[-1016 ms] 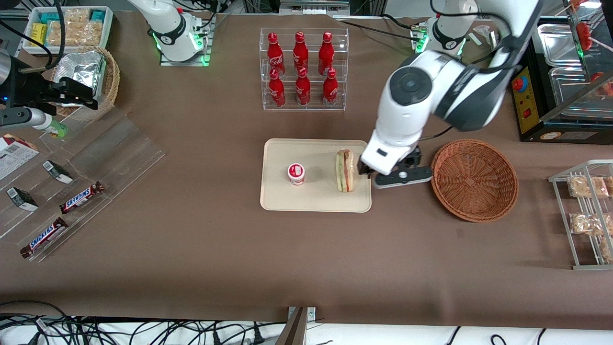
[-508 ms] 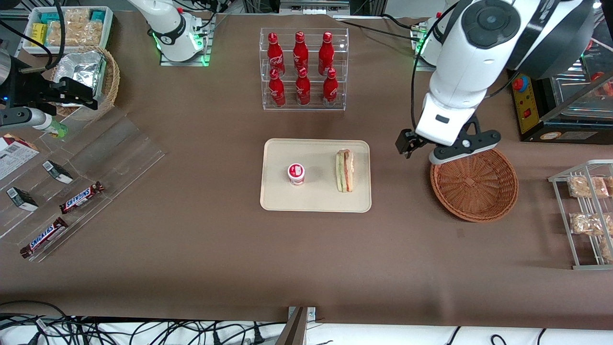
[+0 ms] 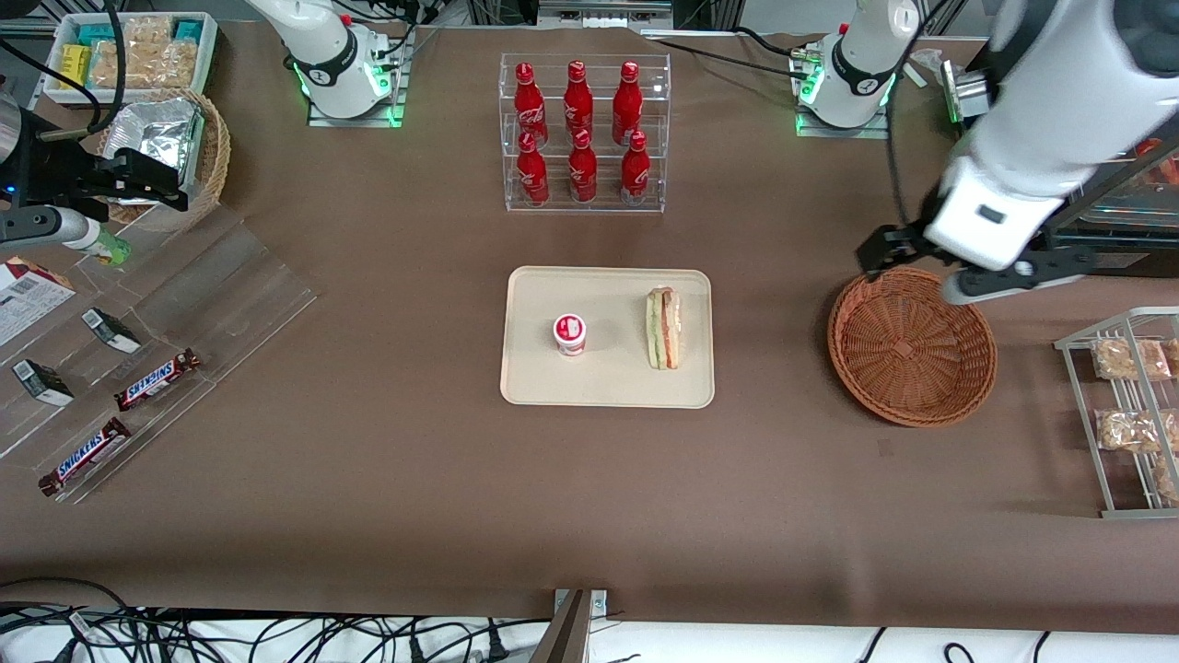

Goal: Place sandwich from basket to tray

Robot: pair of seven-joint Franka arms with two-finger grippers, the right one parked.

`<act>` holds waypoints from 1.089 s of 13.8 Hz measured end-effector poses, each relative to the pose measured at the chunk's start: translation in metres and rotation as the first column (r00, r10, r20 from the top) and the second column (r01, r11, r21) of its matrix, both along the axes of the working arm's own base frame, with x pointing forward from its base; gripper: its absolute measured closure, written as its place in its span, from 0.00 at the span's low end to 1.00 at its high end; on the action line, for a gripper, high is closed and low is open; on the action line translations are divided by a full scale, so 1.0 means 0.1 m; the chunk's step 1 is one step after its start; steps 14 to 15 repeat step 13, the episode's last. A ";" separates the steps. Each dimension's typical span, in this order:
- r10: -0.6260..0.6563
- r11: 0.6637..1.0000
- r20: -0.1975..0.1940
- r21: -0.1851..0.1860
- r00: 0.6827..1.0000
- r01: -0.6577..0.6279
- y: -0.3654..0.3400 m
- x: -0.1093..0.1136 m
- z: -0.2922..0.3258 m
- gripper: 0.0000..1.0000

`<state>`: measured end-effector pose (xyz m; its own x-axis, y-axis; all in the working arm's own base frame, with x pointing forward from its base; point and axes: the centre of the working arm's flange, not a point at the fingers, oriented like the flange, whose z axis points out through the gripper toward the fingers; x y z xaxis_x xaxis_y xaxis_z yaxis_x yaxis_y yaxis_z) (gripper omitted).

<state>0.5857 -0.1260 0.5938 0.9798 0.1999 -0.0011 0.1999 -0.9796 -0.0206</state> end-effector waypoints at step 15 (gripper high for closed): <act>-0.251 0.967 -0.049 -0.057 0.967 0.248 0.91 -0.15 0.20 0.00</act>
